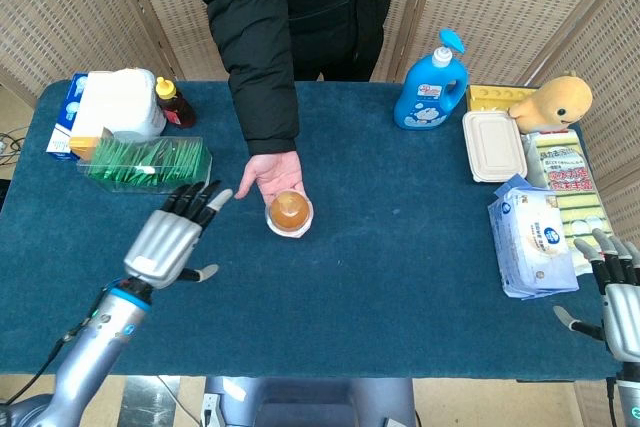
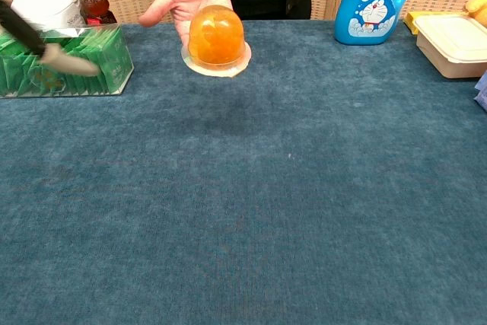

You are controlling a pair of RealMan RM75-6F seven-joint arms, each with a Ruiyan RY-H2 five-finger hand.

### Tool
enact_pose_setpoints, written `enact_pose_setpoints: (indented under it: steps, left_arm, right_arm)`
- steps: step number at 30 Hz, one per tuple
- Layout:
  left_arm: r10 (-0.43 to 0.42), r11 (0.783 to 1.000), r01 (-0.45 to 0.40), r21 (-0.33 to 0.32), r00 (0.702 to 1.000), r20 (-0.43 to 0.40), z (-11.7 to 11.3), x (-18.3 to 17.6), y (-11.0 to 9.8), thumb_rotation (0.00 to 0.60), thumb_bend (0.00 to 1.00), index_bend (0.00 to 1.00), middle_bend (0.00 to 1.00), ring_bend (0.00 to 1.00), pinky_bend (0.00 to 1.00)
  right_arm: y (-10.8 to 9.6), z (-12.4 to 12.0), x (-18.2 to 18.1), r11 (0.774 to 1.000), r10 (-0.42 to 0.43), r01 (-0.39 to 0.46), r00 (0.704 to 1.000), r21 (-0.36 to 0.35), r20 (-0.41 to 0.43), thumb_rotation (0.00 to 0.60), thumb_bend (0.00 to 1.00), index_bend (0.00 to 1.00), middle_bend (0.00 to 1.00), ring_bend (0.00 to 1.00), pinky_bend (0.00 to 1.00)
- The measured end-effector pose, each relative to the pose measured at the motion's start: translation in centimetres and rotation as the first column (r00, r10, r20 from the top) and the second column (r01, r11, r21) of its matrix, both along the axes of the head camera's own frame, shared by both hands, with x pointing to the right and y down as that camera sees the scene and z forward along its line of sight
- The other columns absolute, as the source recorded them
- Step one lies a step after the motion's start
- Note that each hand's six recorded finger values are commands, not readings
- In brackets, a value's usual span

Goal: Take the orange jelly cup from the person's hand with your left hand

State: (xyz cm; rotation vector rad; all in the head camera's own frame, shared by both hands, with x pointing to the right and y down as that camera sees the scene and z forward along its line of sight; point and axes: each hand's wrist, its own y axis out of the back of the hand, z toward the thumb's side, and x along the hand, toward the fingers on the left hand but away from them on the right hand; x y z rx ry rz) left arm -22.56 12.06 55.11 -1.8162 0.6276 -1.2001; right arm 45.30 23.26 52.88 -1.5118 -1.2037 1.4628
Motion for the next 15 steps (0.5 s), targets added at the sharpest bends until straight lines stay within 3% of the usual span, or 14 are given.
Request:
enact_pose_setpoints:
  steps: [7, 15]
  left_arm:
    - [0.073, 0.997, -0.073, -0.012, 0.997, -0.023, 2.4, 7.1, -2.4, 0.600, 0.13, 0.00, 0.00, 0.00, 0.07]
    - [0.061, 0.998, -0.060, -0.034, 0.998, 0.027, 4.7, 9.0, -3.4, 0.600, 0.13, 0.00, 0.00, 0.00, 0.21]
  right_arm:
    - [0.0, 0.3, 0.1, 1.000, 0.000, 0.000, 1.000, -0.012, 0.001, 0.600, 0.16, 0.15, 0.05, 0.03, 0.00]
    - [0.1, 0.4, 0.0, 1.000, -0.003, 0.003, 1.000, -0.018, 0.006, 0.600, 0.16, 0.15, 0.05, 0.03, 0.00]
